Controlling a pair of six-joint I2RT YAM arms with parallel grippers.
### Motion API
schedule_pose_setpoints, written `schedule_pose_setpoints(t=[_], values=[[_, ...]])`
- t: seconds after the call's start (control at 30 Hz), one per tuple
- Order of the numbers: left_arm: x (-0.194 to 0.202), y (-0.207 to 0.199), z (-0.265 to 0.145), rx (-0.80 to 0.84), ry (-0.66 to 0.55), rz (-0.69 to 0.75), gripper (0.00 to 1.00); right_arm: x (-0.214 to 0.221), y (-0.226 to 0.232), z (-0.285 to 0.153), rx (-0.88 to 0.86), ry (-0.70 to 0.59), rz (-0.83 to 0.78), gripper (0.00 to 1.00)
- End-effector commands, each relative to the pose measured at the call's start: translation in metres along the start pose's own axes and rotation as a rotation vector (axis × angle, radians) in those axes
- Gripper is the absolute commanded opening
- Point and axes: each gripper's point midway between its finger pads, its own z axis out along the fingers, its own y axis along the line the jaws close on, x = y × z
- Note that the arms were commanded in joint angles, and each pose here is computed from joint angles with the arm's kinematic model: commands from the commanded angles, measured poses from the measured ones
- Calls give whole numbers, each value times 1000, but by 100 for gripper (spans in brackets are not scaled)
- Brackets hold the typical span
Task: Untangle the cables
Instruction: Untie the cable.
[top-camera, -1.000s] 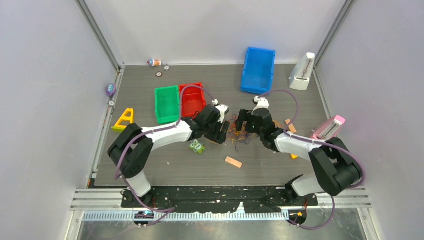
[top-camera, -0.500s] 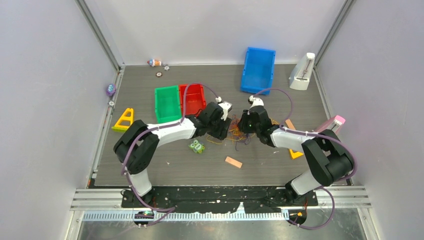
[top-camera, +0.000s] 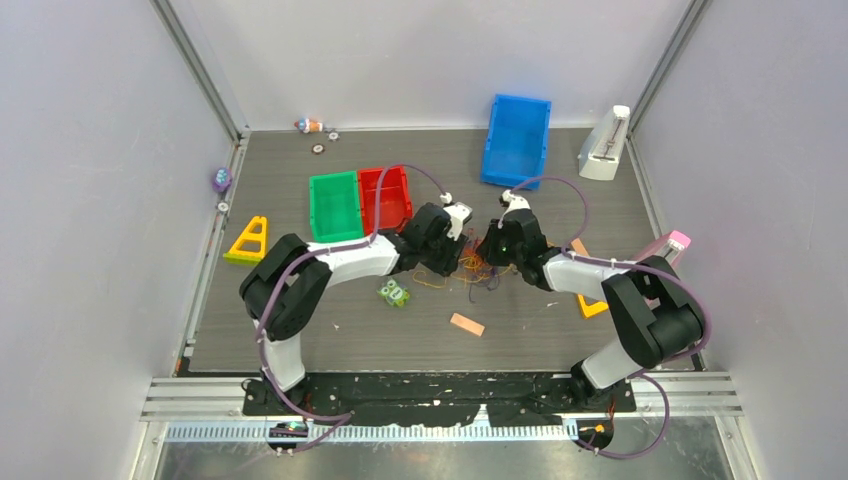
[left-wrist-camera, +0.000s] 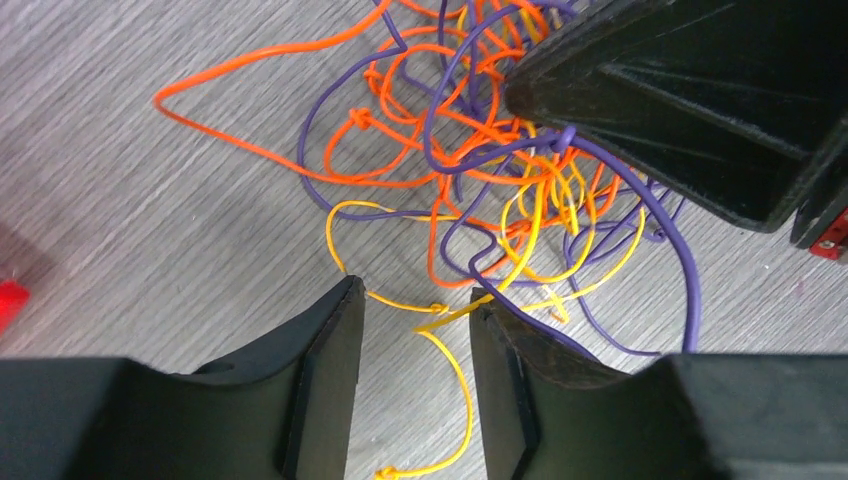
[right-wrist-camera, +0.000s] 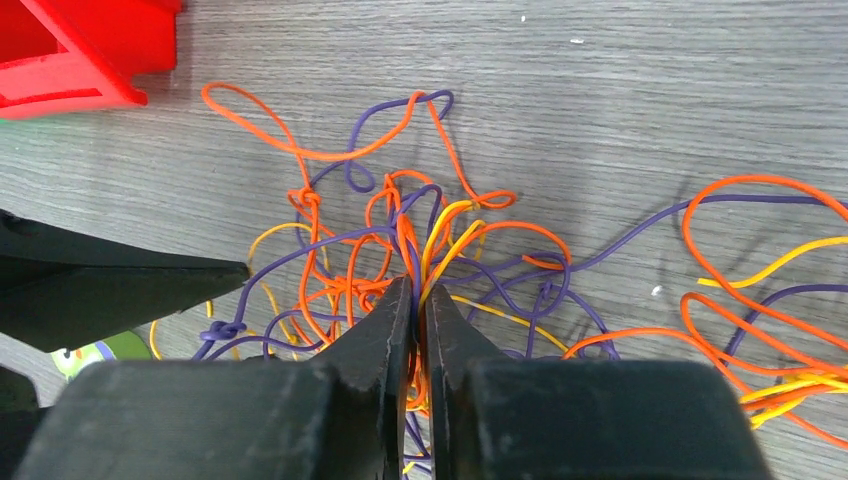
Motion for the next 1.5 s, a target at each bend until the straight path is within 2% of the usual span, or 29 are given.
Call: schedule_pose_setpoints(t=[0.0, 0.03, 0.1, 0.13, 0.27, 0.4, 0.57, 0.77, 1.0, 1.13, 1.47], values=[[-36, -17, 9, 71, -120, 53, 40, -15, 13, 4, -60, -30, 22, 11], [-37, -17, 10, 70, -120, 53, 32, -15, 13, 4, -61, -30, 24, 10], [-38, -17, 9, 69, -118, 51, 7, -15, 11, 4, -59, -28, 31, 7], [-41, -17, 4, 66, -129, 49, 0, -16, 10, 4, -54, -29, 34, 6], [-43, -5, -26, -6, -169, 30, 0, -19, -6, 2, 15, -51, 68, 6], [-28, 16, -67, -117, -172, 31, 0, -25, -28, -3, 108, -83, 106, 6], [-12, 25, -113, -129, -224, 18, 0, -30, -37, -10, 140, -118, 116, 6], [5, 43, -162, -190, -280, -138, 0, -38, -51, -24, 214, -176, 109, 6], [7, 85, -229, -339, -459, -333, 0, -48, -68, -46, 305, -265, 116, 6], [4, 102, -263, -411, -531, -394, 0, -51, -76, -57, 347, -309, 128, 5], [19, 139, -312, -614, -584, -498, 0, -58, -101, -86, 477, -418, 161, 5]])
